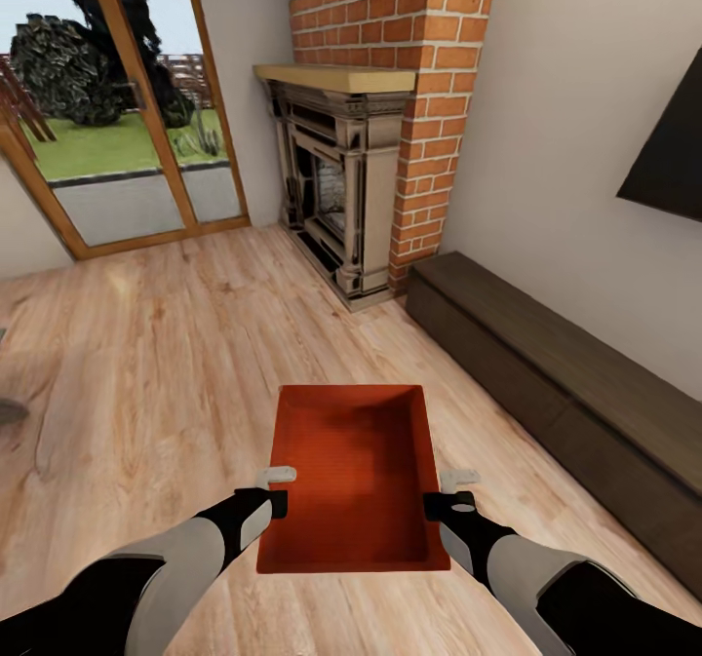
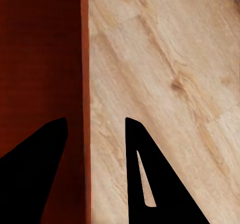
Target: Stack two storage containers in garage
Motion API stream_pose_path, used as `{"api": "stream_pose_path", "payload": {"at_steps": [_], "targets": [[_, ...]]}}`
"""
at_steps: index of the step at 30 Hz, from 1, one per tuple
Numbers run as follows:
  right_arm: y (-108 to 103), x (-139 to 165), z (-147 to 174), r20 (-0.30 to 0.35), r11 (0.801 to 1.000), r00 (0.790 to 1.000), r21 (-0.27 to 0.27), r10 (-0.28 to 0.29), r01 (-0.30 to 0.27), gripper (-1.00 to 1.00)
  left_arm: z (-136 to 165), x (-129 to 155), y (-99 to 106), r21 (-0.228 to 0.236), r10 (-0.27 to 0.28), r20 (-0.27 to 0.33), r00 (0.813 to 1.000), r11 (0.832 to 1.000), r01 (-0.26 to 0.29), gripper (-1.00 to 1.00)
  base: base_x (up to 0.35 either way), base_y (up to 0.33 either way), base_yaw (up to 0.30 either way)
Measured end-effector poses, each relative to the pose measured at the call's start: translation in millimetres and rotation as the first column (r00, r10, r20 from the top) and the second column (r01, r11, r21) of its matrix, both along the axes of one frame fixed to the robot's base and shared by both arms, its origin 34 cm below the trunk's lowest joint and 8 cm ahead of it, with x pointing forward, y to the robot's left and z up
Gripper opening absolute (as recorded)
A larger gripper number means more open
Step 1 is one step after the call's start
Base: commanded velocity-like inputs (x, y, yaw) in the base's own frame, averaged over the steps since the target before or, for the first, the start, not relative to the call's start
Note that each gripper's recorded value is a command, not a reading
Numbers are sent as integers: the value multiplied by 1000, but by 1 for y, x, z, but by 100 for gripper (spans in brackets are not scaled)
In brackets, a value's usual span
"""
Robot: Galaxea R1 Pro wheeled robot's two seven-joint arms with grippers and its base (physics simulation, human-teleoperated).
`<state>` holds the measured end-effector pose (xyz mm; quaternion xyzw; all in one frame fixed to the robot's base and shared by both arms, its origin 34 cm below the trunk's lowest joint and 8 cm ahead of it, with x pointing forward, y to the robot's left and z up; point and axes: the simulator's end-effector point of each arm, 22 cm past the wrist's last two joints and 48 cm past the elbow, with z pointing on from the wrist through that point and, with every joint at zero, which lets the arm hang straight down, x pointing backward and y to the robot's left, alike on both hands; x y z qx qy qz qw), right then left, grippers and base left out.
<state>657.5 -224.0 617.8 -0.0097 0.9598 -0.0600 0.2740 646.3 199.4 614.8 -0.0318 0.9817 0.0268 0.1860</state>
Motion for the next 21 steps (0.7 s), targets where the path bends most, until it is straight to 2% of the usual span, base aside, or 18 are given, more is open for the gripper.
{"api": "stream_pose_path", "payload": {"at_steps": [21], "targets": [[1, 0, 0, 0, 1000, 1000, 1, 0, 0, -100, 0, 0, 0, -1, 1, -1, 1000, 1000, -1, -100, 0, 0, 300]]}}
